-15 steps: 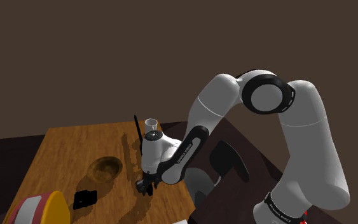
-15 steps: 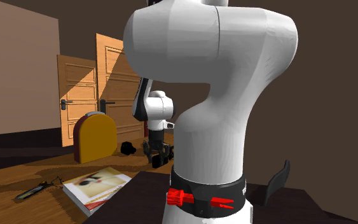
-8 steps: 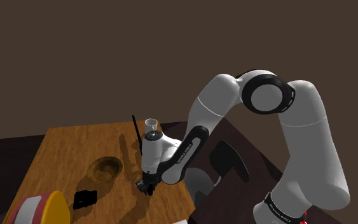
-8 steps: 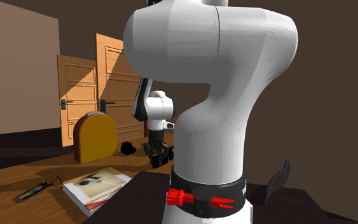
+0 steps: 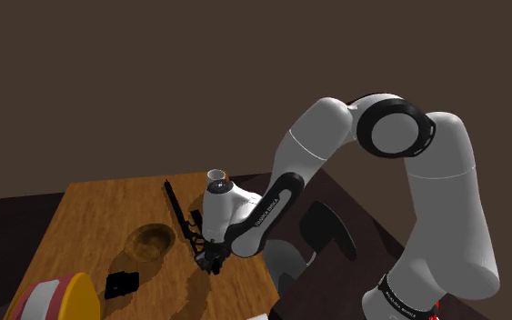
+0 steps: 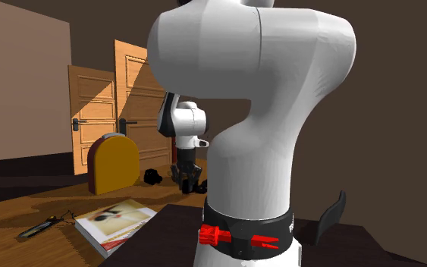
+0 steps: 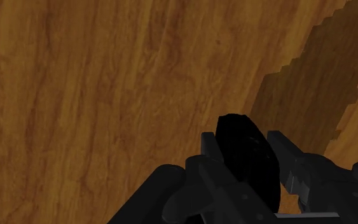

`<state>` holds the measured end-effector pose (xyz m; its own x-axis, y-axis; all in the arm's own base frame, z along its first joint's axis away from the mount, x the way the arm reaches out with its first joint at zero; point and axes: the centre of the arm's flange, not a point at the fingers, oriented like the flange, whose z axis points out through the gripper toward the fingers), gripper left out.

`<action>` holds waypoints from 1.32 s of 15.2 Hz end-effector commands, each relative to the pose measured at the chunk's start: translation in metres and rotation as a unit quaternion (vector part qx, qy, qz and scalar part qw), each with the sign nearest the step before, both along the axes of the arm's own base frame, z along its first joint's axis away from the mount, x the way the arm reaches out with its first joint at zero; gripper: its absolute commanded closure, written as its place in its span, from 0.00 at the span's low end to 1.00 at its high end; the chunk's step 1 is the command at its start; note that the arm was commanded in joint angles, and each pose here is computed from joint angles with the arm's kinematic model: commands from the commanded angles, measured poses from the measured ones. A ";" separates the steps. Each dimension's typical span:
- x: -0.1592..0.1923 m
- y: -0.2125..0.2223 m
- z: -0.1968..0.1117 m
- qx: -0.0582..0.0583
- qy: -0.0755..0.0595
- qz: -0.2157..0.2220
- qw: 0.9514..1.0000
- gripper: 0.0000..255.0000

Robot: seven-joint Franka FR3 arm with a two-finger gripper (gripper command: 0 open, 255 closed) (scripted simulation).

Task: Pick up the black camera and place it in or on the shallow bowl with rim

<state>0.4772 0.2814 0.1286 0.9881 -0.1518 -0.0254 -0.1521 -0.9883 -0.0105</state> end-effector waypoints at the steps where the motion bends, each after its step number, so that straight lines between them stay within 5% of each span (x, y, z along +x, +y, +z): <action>1: 0.000 -0.001 0.012 0.000 0.000 0.000 1.000 1.00; 17: 0.000 -0.001 0.096 0.000 0.000 0.000 1.000 1.00; 20: 0.034 0.020 0.096 0.000 0.000 0.000 1.000 1.00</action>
<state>0.5028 0.2957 0.2253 0.9882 -0.1514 -0.0247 -0.1517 -0.9884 -0.0109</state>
